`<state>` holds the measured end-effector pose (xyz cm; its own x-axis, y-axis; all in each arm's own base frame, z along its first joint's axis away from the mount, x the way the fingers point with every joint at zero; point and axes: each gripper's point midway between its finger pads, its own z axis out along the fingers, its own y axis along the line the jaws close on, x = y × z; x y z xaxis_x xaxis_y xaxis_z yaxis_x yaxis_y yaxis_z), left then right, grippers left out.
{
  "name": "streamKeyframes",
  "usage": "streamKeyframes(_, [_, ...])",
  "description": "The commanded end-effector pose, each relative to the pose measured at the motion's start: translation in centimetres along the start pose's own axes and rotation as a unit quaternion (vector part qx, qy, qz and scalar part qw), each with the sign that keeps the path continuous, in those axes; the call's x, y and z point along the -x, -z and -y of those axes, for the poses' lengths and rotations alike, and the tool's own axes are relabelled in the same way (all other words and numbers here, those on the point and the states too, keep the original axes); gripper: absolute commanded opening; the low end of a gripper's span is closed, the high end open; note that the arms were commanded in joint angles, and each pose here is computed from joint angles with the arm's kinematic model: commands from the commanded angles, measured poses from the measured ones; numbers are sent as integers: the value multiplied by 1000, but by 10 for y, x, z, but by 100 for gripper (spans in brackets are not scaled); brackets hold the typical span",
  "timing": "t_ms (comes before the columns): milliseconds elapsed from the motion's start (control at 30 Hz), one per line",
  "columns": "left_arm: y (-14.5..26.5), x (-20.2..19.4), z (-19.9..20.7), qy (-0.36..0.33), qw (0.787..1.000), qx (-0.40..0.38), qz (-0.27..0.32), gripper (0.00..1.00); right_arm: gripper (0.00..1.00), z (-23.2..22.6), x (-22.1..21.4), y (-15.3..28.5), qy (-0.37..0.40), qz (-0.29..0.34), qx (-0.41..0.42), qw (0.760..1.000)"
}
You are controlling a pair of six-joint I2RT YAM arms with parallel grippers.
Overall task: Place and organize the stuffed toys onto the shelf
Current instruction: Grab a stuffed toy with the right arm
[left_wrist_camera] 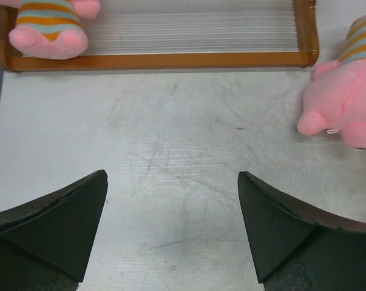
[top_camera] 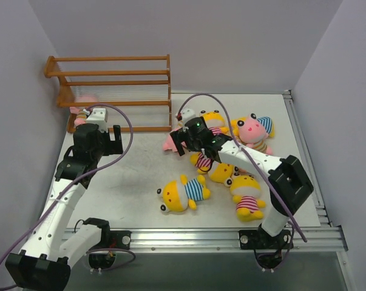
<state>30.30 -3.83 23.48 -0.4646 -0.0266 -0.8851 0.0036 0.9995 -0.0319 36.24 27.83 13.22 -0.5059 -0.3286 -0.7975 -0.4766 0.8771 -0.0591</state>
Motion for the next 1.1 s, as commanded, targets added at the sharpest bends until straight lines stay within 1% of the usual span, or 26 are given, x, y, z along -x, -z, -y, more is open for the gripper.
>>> streamKeyframes(0, [17, 18, -26, -5, 997, 70, 27, 96, 93, -13, 24, -1, 102, 30, -12, 994])
streamKeyframes(100, [19, 19, -34, 0, 995, 93, 29, 96, 94, -23, 23, -2, 164, 27, -14, 986])
streamKeyframes(133, [20, 19, -34, 0, 995, 94, 29, 96, 96, -30, 21, -1, 187, 25, -18, 982])
streamKeyframes(167, [20, 19, -35, 1, 995, 95, 30, 96, 96, -31, 22, -2, 223, 23, -26, 974])
streamKeyframes(200, [20, 20, -36, 2, 995, 98, 30, 96, 97, -32, 13, -8, 245, 8, -33, 969])
streamKeyframes(267, [21, 20, -37, 3, 994, 101, 31, 96, 97, -30, 14, -11, 275, 2, -69, 959])
streamKeyframes(300, [21, 20, -38, 4, 994, 103, 31, 96, 97, -30, 7, -17, 301, -12, -73, 951])
streamKeyframes(533, [20, 20, -39, 8, 994, 104, 31, 96, 97, -30, -3, -39, 384, -47, -116, 915])
streamKeyframes(733, [20, 21, -38, 9, 994, 100, 33, 96, 95, -27, -13, -58, 420, -64, -146, 894])
streamKeyframes(833, [20, 22, -37, 8, 995, 96, 35, 96, 85, -26, -23, -67, 440, -79, -155, 881])
streamKeyframes(867, [21, 22, -36, 8, 995, 95, 35, 96, 76, -28, -23, -69, 444, -80, -156, 879])
streamKeyframes(933, [21, 23, -36, 8, 995, 94, 37, 96, 64, -31, -29, -75, 450, -80, -156, 876])
streamKeyframes(967, [21, 23, -36, 8, 995, 94, 37, 96, 51, -30, -31, -75, 453, -80, -160, 874])
streamKeyframes(1033, [22, 24, -36, 9, 995, 93, 39, 96, 36, -31, -30, -76, 454, -74, -166, 872])
streamKeyframes(1067, [22, 24, -35, 9, 995, 92, 40, 96, 21, -32, -28, -75, 455, -72, -169, 871])
